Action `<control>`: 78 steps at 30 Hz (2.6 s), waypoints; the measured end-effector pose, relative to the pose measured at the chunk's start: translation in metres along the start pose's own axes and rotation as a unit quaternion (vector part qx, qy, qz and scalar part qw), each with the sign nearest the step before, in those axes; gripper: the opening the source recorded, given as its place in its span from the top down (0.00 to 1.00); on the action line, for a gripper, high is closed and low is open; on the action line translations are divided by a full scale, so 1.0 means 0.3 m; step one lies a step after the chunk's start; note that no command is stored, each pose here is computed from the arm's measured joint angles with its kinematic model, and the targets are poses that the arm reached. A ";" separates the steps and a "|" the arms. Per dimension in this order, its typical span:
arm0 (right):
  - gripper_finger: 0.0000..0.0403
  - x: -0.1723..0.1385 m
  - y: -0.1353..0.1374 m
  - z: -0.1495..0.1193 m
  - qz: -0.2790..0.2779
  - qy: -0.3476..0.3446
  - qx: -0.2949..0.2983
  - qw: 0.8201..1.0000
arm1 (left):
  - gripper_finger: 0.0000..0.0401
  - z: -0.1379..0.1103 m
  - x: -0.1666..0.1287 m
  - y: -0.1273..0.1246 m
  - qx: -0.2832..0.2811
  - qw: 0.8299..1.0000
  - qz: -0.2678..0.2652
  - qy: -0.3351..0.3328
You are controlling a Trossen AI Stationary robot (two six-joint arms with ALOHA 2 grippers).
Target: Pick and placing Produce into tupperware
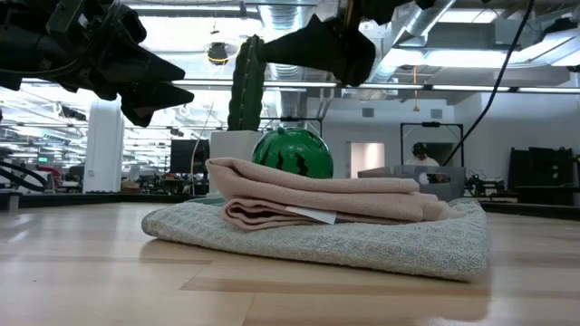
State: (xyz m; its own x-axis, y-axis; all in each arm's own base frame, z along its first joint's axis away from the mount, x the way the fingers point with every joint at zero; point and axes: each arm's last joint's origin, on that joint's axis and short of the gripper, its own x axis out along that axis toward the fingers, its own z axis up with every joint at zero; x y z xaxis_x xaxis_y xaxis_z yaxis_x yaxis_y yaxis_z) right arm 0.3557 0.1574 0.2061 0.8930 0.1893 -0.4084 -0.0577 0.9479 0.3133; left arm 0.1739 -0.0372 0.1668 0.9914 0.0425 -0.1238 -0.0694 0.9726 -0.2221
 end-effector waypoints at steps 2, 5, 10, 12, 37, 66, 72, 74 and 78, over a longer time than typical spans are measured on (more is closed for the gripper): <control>0.01 0.000 0.002 0.000 0.004 0.000 -0.009 1.000 | 0.47 0.000 0.000 0.000 0.000 1.000 0.000 0.000; 0.01 0.000 0.004 -0.001 0.019 0.007 -0.009 1.000 | 0.47 0.000 0.000 0.000 0.000 1.000 0.000 0.000; 0.01 0.002 -0.006 0.005 0.011 0.003 0.016 1.000 | 0.47 0.000 0.000 0.000 0.000 1.000 0.000 0.000; 0.01 0.002 -0.007 0.005 0.005 0.000 0.014 1.000 | 0.47 0.000 0.000 0.000 0.000 1.000 0.000 0.000; 0.02 -0.011 0.037 0.067 0.057 -0.101 0.088 0.989 | 0.47 0.000 0.000 0.000 0.004 1.000 0.000 0.000; 0.06 -0.015 -0.049 -0.059 -0.165 0.029 0.104 0.980 | 0.47 -0.008 0.000 0.002 0.002 1.000 0.003 0.012; 0.06 -0.024 -0.027 -0.078 -0.181 0.033 0.073 0.980 | 0.47 -0.008 0.000 0.002 0.002 1.000 0.003 0.012; 0.06 -0.026 -0.020 -0.082 -0.179 0.034 0.068 0.981 | 0.47 -0.008 0.000 0.002 0.002 1.000 0.003 0.012; 0.06 -0.010 -0.015 -0.099 -0.187 0.024 0.070 0.979 | 0.47 -0.008 0.000 0.002 0.002 1.000 0.004 0.012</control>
State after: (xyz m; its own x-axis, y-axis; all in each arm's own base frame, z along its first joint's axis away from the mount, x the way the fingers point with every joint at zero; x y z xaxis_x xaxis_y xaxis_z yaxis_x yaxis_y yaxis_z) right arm 0.3400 0.1603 0.1804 0.8174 -0.1504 -0.5560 0.3356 0.9089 0.2474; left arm 0.1735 -0.0370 0.1643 0.9880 0.0444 -0.1476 -0.0762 0.9731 -0.2172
